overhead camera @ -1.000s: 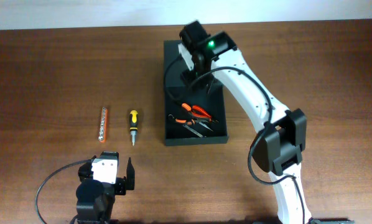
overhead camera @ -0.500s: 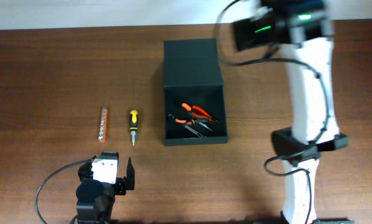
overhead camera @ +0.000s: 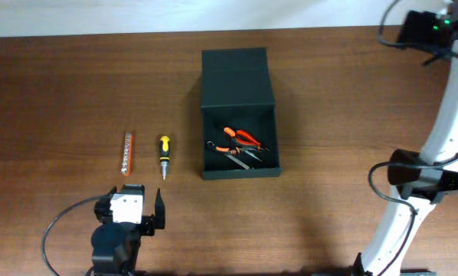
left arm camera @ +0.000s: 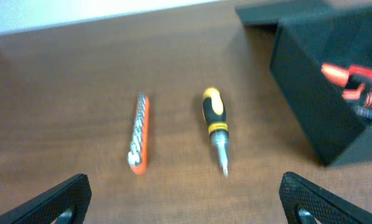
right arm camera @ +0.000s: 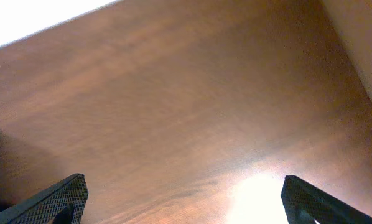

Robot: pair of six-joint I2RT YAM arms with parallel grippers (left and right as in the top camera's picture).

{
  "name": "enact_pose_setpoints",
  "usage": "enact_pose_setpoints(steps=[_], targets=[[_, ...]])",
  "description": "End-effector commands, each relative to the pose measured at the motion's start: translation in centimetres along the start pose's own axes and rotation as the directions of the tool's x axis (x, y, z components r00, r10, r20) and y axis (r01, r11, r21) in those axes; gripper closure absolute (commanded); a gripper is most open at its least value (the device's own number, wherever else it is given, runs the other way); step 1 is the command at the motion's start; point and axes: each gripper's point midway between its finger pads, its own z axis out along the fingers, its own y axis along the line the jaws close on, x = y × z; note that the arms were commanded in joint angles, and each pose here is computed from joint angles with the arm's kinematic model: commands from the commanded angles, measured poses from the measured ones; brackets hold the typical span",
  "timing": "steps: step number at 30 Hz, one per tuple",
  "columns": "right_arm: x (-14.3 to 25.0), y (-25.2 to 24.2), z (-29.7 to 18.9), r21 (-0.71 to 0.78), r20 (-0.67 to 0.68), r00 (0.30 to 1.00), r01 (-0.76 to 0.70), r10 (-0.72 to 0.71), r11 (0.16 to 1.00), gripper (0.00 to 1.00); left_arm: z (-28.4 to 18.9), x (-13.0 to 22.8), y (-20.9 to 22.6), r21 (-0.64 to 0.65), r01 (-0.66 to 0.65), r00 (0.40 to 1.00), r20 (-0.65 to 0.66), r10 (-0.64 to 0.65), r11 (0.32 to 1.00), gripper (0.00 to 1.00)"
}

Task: Pack container
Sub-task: 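Move the left gripper forward over the yellow-black screwdriver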

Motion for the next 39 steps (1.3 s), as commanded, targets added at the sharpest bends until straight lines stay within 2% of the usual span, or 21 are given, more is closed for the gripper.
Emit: enact_pose_setpoints(steps=[1,6,11,16,19,21,24,30,39], targets=[[1.2,-2.8,0.9,0.029,-0.066,0.995,-0.076,0.078,0.997,0.01,-1.2,-3.1,0.4,-0.008,0.013,0.997,0.083,-0.012,1.0,0.01],[3.7,-3.9,3.9,-0.001,-0.209,0.97,-0.123,0.12,0.992,0.01,-2.2,-5.1,0.1,0.026,0.01,0.998,0.068,-0.011,1.0,0.01],[4.5,-4.1,4.7,0.009,-0.249,0.961,-0.124,0.122,0.992,0.01,-3.0,-9.0,-0.4,0.086,0.007,1.0,-0.01,-0.006,0.996,0.01],[4.3,-4.4,4.9,0.018,-0.24,0.963,-0.121,0.122,0.992,0.01,-4.1,-15.5,-1.3,0.193,0.029,0.982,-0.188,0.008,0.981,0.01],[4.1,-4.8,5.1,0.035,-0.231,0.967,-0.099,0.104,0.995,0.01,-4.0,-18.4,-2.0,0.26,0.05,0.952,-0.303,0.032,0.964,0.01],[4.1,-5.4,5.5,0.069,-0.228,0.968,-0.09,0.103,0.994,0.01,-3.2,-19.5,-1.9,0.261,0.063,0.929,-0.369,0.039,0.963,0.01],[4.0,-6.0,6.4,0.109,-0.223,0.969,-0.08,0.103,0.991,0.01,-1.1,-19.9,-2.1,0.263,0.075,0.906,-0.421,0.044,0.962,0.01],[5.3,-6.5,8.0,0.121,-0.277,0.956,-0.067,0.099,0.99,0.01,2.0,-18.1,-3.5,0.315,0.13,0.856,-0.513,0.054,0.94,0.01],[5.9,-6.5,8.5,0.123,-0.3,0.949,-0.062,0.097,0.99,0.01,2.6,-17.8,-3.7,0.32,0.138,0.848,-0.527,0.055,0.937,0.01]])
